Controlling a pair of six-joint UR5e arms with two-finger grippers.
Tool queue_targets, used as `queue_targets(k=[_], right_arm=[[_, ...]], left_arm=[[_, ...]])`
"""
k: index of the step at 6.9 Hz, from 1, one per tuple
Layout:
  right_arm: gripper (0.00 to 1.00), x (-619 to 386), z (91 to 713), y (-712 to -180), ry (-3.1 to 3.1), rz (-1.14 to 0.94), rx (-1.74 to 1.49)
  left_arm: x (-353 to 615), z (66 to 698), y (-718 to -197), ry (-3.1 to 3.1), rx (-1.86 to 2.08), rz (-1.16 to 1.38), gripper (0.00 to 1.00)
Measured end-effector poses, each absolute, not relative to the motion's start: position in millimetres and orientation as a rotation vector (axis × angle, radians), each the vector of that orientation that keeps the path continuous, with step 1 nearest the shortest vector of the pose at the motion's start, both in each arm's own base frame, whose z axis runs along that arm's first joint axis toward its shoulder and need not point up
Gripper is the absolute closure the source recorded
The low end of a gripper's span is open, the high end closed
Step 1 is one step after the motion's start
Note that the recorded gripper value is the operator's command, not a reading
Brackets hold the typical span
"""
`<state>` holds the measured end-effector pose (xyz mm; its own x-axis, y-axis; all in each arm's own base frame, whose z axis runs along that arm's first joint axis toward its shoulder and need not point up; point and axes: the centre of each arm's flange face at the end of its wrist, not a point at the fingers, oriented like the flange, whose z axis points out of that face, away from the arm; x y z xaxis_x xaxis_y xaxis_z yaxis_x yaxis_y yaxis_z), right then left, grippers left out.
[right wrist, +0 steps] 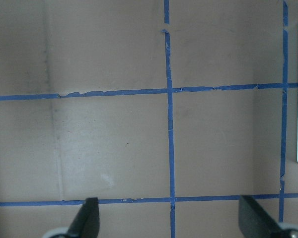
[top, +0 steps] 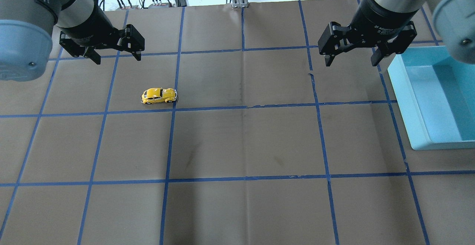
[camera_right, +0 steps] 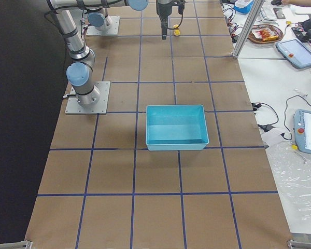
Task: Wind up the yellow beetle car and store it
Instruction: 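Move the left gripper toward the yellow beetle car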
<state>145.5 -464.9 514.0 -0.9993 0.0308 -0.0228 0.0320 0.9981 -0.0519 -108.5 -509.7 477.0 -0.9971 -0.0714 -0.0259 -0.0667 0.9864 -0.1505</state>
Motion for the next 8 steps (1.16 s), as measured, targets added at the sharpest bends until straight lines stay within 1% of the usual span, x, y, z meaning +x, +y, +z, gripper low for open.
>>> queue_targets(k=[6, 7, 8], right_arm=[[0.01, 145.5, 513.9, -464.9, 3.118, -0.081, 0.05], [0.01, 145.5, 513.8, -464.9, 3.118, -0.081, 0.05], [0.01, 145.5, 513.9, -464.9, 3.118, -0.081, 0.049]], left_arm=[[-114.2, 480.1, -506.2, 3.147, -0.084, -0.232, 0.0], [-111.4, 478.2, -508.1, 3.155, -0.057, -0.23, 0.0], [-106.2, 474.2, -515.4, 3.15, 0.083, -0.228, 0.0]])
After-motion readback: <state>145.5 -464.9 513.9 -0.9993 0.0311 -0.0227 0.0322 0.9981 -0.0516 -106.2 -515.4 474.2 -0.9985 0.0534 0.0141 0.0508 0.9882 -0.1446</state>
